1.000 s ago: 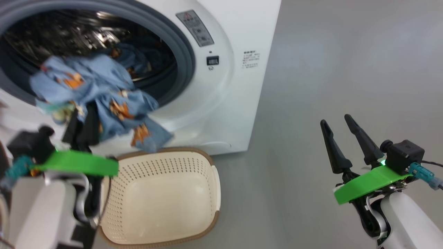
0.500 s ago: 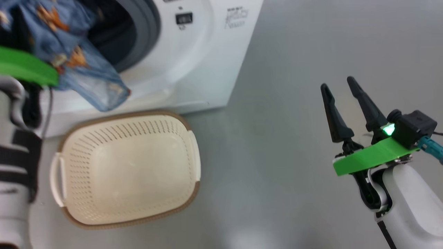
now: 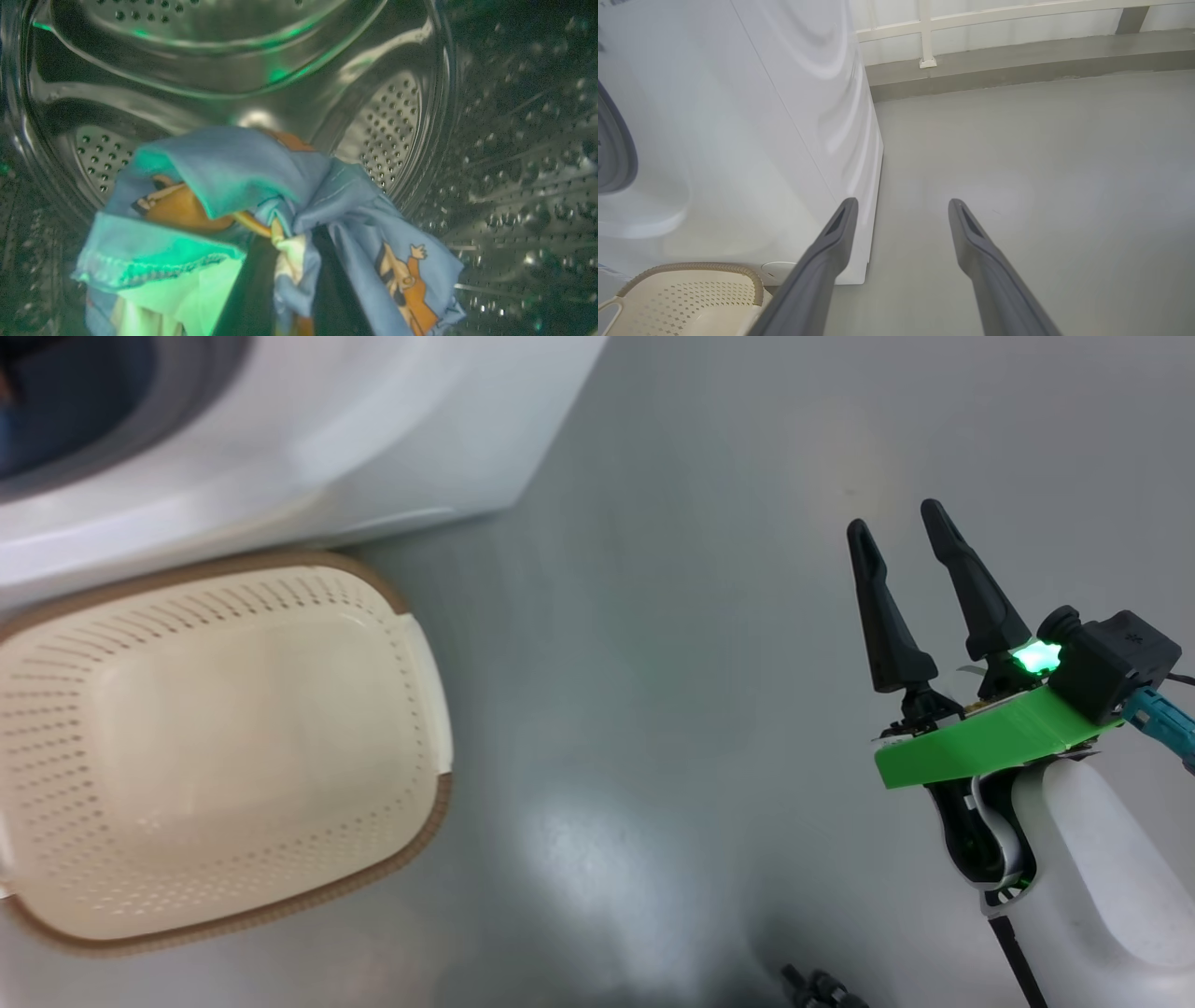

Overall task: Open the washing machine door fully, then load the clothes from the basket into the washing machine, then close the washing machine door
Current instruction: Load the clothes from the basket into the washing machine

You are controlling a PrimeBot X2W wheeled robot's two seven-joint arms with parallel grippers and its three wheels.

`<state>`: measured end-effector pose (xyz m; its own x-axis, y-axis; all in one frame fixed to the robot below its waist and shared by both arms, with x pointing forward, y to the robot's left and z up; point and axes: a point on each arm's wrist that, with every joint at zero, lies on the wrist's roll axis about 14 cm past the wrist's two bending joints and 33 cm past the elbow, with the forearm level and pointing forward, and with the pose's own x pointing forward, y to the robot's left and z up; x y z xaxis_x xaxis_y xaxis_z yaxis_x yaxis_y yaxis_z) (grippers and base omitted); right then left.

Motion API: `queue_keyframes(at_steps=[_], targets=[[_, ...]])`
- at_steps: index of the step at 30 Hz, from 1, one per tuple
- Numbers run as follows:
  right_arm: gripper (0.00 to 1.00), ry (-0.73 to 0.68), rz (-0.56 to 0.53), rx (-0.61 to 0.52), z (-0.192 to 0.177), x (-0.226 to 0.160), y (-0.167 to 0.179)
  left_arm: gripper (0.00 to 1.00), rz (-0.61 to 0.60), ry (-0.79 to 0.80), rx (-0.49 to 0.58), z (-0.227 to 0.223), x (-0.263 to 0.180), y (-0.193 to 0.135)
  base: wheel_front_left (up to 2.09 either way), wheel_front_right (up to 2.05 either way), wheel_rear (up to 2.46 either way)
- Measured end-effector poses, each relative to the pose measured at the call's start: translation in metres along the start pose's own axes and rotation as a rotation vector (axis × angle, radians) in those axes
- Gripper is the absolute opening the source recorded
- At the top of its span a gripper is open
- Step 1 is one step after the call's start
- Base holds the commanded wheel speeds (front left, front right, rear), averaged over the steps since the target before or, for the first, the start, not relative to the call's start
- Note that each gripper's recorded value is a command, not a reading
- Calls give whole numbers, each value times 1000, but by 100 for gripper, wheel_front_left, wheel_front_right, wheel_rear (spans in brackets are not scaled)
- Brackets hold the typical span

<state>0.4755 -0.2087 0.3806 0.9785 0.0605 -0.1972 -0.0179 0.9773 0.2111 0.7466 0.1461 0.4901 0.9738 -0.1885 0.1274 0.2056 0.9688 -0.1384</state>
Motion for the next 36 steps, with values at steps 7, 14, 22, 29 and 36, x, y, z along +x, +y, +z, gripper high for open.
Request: queue_keyframes(at_steps=[7, 14, 22, 29, 36], targets=[[100, 43, -46, 1, -19, 0, -13, 100, 29, 29, -52, -47, 7, -1, 0, 0, 0], [100, 31, -45, -6, -13, 0, -13, 100, 81, 359, -110, -135, -27, -5, 0, 0, 0], [100, 5, -10, 1, -1, 2, -1, 100, 88, 363, -99, -115, -40, -9, 0, 0, 0], [100, -32, 27, -5, 16, 5, 9, 100, 54, 376, -107, -110, -71, -28, 0, 0, 0], [100, -68, 85, 5, 33, 6, 31, 100, 23, 360, -119, -90, -102, -41, 0, 0, 0]])
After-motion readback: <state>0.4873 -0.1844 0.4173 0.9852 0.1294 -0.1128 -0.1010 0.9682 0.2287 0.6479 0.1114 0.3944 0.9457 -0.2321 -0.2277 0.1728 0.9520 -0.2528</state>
